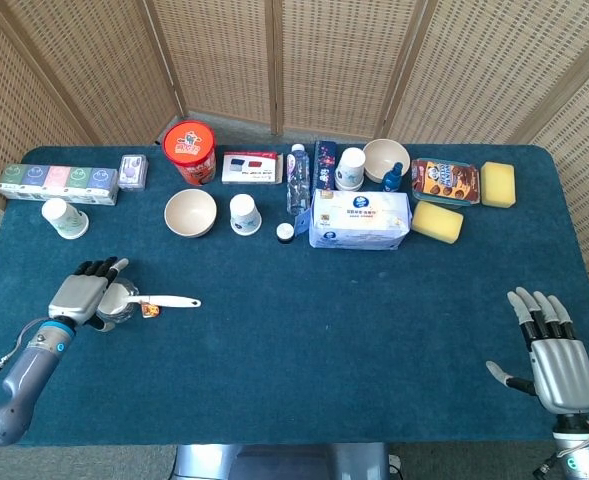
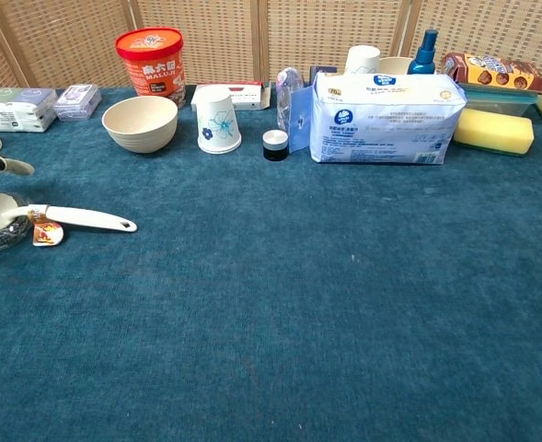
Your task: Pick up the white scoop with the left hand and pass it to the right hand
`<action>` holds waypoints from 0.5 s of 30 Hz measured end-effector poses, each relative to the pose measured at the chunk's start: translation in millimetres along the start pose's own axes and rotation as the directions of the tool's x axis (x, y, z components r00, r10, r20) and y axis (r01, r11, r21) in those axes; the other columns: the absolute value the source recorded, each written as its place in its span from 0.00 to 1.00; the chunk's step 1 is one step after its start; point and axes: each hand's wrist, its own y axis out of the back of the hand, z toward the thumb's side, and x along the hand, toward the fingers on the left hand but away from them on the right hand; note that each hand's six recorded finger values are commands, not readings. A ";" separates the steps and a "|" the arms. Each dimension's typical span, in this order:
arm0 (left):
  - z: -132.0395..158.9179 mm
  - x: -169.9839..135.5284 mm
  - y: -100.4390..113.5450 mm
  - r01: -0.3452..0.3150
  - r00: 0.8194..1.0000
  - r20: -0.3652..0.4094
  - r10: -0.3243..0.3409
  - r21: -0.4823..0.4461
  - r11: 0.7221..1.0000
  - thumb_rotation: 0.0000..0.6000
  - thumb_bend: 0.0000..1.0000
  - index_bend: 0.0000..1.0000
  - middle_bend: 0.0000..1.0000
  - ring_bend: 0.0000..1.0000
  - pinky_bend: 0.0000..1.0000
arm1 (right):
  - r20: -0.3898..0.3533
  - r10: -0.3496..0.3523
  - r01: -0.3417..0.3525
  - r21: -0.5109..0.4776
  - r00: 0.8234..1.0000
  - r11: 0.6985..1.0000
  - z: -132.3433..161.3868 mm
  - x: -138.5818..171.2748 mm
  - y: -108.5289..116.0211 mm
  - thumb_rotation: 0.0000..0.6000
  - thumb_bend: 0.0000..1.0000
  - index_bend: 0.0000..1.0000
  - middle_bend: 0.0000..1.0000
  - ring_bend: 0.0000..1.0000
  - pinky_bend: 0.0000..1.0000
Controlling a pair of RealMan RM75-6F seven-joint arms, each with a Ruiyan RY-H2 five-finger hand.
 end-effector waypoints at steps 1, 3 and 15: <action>0.2 0.3 -0.2 0.001 1.000 -0.007 -0.001 0.004 1.000 1.00 0.00 0.13 0.14 0.05 0.16 | 0.000 0.003 -0.003 0.000 1.000 1.000 0.0 0.1 -0.4 0.85 0.00 0.00 0.00 0.00 0.00; 0.1 0.9 -0.8 0.004 1.000 -0.020 -0.003 0.013 1.000 1.00 0.00 0.18 0.20 0.10 0.22 | 0.000 0.012 -0.012 0.000 1.000 1.000 -0.1 0.4 -1.3 0.85 0.00 0.00 0.00 0.00 0.00; 15.3 -1.4 2.5 -0.014 0.998 -0.059 0.016 0.032 0.999 1.00 0.01 0.31 0.33 0.22 0.33 | -0.004 0.022 -0.022 -0.012 1.000 1.000 -0.1 1.0 0.4 0.85 0.00 0.00 0.00 0.00 0.00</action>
